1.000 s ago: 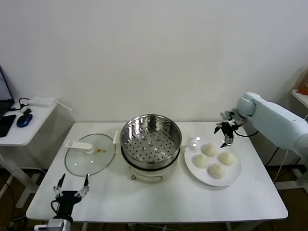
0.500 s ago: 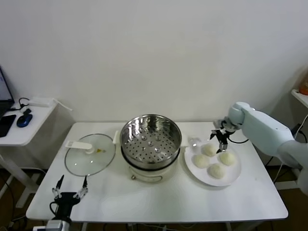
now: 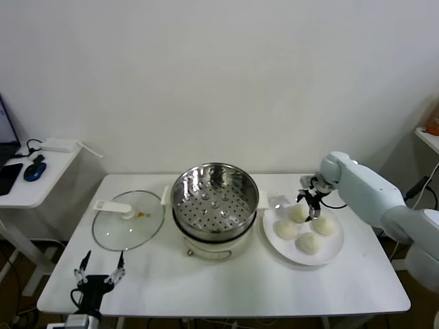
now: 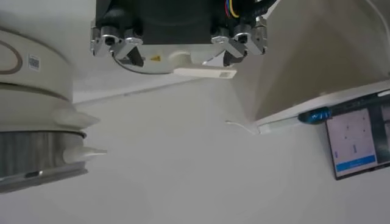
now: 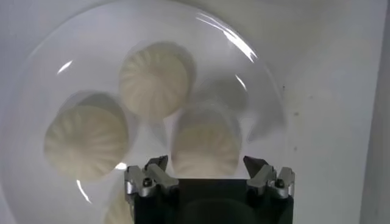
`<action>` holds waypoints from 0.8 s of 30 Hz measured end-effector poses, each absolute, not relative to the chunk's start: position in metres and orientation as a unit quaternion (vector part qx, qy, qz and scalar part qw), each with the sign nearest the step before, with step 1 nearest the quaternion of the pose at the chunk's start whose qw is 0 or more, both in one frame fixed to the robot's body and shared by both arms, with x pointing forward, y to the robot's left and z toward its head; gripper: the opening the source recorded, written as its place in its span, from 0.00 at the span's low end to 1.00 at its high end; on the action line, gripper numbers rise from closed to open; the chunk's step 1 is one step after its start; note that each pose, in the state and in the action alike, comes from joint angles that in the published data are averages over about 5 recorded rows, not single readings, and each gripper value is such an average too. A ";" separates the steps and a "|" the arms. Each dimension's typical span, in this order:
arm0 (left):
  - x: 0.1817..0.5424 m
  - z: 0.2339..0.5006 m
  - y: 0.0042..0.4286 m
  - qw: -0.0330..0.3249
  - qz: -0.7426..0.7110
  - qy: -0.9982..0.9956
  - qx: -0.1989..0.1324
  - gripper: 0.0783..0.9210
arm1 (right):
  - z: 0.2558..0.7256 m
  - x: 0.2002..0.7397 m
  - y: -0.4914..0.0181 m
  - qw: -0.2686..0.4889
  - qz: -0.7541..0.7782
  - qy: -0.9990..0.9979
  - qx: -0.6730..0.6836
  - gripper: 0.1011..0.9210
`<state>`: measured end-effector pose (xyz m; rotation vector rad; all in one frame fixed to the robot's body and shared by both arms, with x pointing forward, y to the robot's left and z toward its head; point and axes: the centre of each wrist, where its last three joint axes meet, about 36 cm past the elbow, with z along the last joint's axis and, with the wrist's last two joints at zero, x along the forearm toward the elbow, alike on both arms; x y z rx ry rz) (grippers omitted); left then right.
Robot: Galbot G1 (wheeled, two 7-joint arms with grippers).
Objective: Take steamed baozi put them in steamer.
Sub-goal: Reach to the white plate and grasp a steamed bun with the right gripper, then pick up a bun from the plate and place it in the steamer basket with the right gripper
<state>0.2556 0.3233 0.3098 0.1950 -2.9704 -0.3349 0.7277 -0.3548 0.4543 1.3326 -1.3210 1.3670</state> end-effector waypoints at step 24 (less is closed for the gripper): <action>0.251 0.307 0.323 0.077 -0.110 -0.989 0.067 0.88 | 0.459 0.727 -0.361 0.390 0.542 -0.526 0.527 0.65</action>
